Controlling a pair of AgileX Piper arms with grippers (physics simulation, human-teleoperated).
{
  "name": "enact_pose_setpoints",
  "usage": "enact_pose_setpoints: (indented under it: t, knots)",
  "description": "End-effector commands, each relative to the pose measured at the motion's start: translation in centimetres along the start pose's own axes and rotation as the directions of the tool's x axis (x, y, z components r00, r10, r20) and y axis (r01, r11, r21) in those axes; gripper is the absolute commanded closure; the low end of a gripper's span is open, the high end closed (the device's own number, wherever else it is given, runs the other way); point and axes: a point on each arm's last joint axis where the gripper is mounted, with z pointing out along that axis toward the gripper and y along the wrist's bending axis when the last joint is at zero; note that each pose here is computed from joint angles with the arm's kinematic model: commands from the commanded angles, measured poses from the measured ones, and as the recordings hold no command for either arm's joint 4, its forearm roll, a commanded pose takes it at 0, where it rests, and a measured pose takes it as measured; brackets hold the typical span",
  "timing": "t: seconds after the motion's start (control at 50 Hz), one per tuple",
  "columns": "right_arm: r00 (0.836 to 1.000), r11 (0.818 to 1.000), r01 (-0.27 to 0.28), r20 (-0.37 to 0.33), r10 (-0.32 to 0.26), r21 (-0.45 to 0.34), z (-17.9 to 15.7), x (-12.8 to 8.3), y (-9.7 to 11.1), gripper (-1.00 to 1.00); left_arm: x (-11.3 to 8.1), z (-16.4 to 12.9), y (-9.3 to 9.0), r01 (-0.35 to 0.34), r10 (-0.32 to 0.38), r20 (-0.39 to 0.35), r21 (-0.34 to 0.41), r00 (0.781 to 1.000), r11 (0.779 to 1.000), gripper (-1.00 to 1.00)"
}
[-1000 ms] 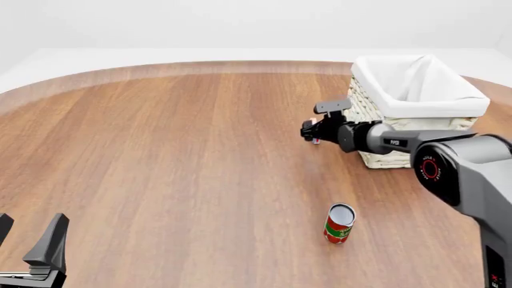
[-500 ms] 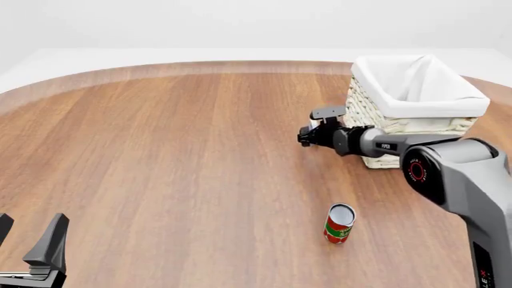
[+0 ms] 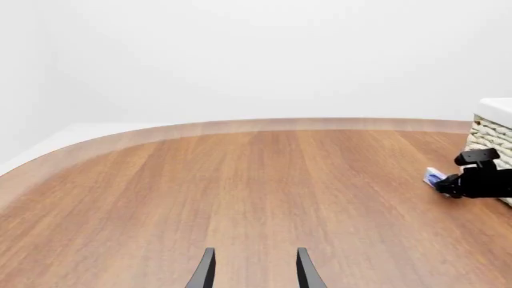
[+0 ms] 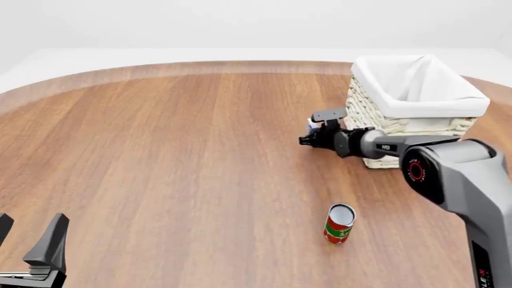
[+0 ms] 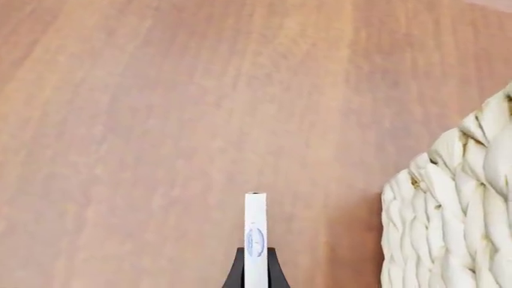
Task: Pick up the alphabet soup and the cream cheese box, and put them in the basket.
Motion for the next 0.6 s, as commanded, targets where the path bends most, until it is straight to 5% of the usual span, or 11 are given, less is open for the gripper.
enact_pose_setpoints:
  t: [0.02, 0.6]
  knots:
    - [1.000, 1.000, -0.006, 0.020, 0.006, 0.007, -0.8, -0.4, -0.4, 1.00, 0.0, 0.0, 0.0, 0.000, 0.000, 0.000, 0.000, 1.000, 1.000, -1.00]
    - [0.993, 1.000, 0.009, 0.115, -0.006, -0.024, -6.0, -2.9, 1.4, 1.00, 0.0, 0.0, 0.0, 0.000, 0.000, 0.000, 0.000, 1.000, 1.000, -1.00]
